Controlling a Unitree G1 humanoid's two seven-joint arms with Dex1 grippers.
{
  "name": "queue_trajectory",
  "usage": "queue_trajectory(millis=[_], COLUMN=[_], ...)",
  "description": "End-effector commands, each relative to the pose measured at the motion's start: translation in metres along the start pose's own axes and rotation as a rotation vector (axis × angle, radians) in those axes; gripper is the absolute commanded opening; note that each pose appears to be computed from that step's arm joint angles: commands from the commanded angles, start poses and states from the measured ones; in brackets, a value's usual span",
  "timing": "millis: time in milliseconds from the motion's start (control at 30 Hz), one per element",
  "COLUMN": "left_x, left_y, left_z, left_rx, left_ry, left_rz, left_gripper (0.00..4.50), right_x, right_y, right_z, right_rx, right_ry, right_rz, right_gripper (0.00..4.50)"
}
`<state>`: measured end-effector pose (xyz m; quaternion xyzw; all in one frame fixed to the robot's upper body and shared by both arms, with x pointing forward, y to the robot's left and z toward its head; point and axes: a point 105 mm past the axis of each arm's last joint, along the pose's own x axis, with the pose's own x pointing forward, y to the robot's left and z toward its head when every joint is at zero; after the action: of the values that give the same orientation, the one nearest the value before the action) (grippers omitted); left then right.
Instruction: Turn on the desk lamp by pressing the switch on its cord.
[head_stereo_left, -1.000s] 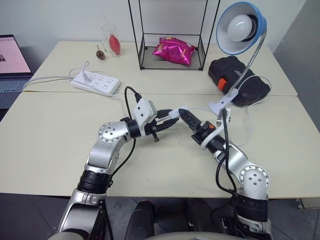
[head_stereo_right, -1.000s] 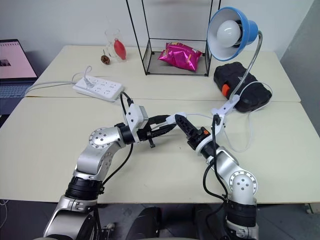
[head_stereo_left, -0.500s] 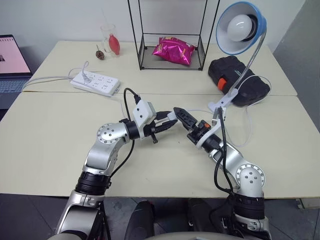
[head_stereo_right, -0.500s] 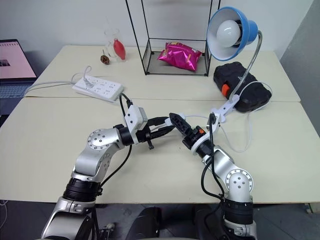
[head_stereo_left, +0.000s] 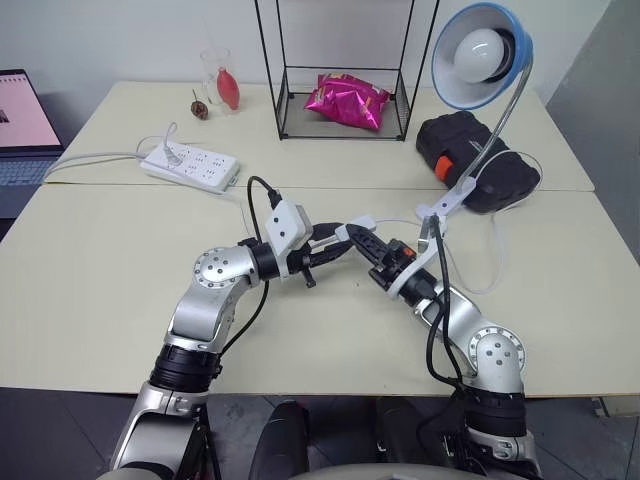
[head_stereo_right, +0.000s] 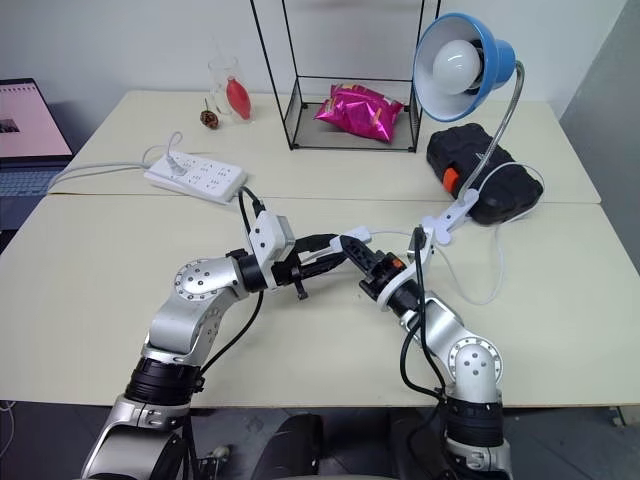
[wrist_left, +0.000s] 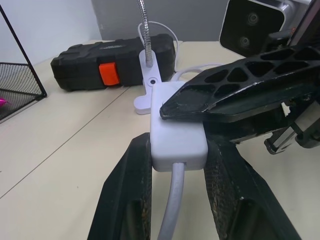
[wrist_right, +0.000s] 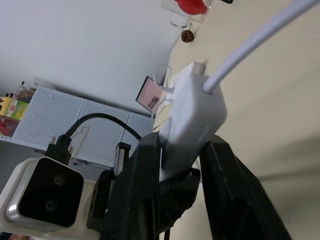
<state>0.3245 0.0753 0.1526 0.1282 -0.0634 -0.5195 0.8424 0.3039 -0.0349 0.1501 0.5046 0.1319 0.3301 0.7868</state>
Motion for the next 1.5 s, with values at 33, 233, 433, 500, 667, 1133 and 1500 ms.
queue_trajectory(millis=[33, 233, 433, 500, 667, 1133, 1500], left_x=[0.0, 0.0, 0.0, 0.001, 0.002, 0.003, 0.006], left_y=[-0.001, 0.0, 0.0, 0.0, 0.001, 0.005, -0.004], left_z=[0.011, 0.011, 0.011, 0.011, 0.011, -0.003, -0.047], left_rx=[0.04, 0.039, 0.04, 0.04, 0.042, 0.062, 0.042], left_ry=[-0.025, -0.027, -0.027, -0.027, -0.029, 0.033, 0.163], left_rz=[-0.005, -0.003, -0.001, -0.001, 0.002, 0.028, -0.041], left_gripper=[1.1, 1.1, 1.1, 1.1, 1.1, 1.1, 1.1], right_x=[0.004, 0.006, 0.006, 0.005, 0.003, -0.044, -0.073], right_y=[0.015, 0.017, 0.017, 0.018, 0.016, 0.014, 0.02], right_z=[0.0, -0.002, -0.001, -0.001, 0.002, 0.006, 0.039], right_rx=[0.038, 0.049, 0.056, 0.058, 0.06, -0.162, -1.069], right_ry=[-0.019, -0.008, -0.014, -0.018, -0.02, 0.1, 0.412], right_rz=[0.066, 0.077, 0.083, 0.086, 0.084, 0.07, 0.036], right_gripper=[0.52, 0.52, 0.87, 1.37, 2.5, 4.5, 4.5])
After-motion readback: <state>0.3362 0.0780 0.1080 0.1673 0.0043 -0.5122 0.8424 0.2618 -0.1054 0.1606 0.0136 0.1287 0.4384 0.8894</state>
